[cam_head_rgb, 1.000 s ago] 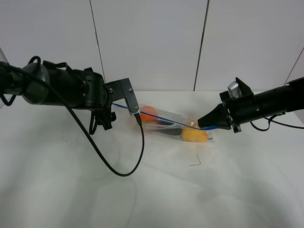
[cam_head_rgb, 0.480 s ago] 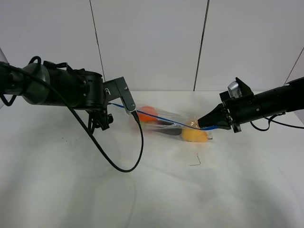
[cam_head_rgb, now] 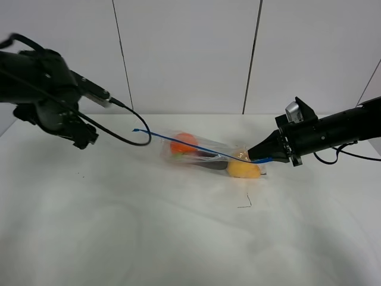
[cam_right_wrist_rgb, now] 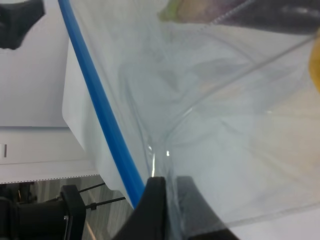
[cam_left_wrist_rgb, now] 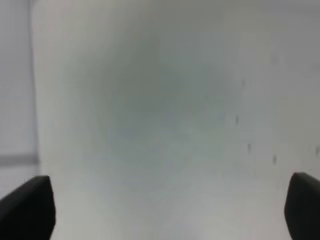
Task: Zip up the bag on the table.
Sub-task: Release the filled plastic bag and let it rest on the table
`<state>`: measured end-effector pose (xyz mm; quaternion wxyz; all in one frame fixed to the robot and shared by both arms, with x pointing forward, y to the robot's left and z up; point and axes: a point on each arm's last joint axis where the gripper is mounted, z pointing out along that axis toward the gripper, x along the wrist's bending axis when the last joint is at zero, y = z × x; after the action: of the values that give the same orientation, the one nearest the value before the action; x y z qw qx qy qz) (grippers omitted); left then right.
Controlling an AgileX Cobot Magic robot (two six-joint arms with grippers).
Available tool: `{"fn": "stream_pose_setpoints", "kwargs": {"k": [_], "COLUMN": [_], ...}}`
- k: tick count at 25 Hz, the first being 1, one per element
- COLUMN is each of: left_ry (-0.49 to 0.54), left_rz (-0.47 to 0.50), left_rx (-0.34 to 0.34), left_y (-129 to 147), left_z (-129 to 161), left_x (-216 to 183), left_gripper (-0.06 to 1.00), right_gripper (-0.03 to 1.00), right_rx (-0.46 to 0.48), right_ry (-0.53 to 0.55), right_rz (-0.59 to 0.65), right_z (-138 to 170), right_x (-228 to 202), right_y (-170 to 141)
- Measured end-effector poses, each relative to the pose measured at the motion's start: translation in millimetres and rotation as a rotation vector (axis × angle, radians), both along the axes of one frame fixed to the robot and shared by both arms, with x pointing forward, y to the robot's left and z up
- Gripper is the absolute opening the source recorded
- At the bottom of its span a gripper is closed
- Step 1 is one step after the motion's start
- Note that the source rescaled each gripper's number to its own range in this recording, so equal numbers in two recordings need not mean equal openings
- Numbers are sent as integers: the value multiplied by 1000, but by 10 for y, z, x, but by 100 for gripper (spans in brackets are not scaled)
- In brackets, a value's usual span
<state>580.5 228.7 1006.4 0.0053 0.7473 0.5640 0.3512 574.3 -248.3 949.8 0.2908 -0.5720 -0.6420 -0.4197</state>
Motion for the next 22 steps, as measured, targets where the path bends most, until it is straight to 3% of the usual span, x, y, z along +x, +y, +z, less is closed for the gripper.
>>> {"fn": "stream_pose_setpoints", "kwargs": {"k": [5, 9, 14, 18, 22], "left_ry": [36, -12, -118, -97, -65], "left_rz": [183, 232, 266, 287, 288], "left_rx": [-240, -346, -360, -355, -346], "left_y": [590, 928, 1101, 1101, 1086], "left_z": [299, 591, 948, 1065, 984], "left_x": [-179, -378, -655, -855, -1105], "left_gripper": [99, 99, 99, 99, 99], "right_gripper": [0, 0, 0, 0, 0], "right_rx": [-3, -4, -4, -4, -2], "right_ry": [-4, -11, -12, -17, -18], "right_rz": [-1, 2, 3, 5, 4], "right_z": [-2, -2, -2, -2, 0], "right_x": [3, 3, 3, 3, 5], "right_y": [-2, -1, -1, -1, -1]}}
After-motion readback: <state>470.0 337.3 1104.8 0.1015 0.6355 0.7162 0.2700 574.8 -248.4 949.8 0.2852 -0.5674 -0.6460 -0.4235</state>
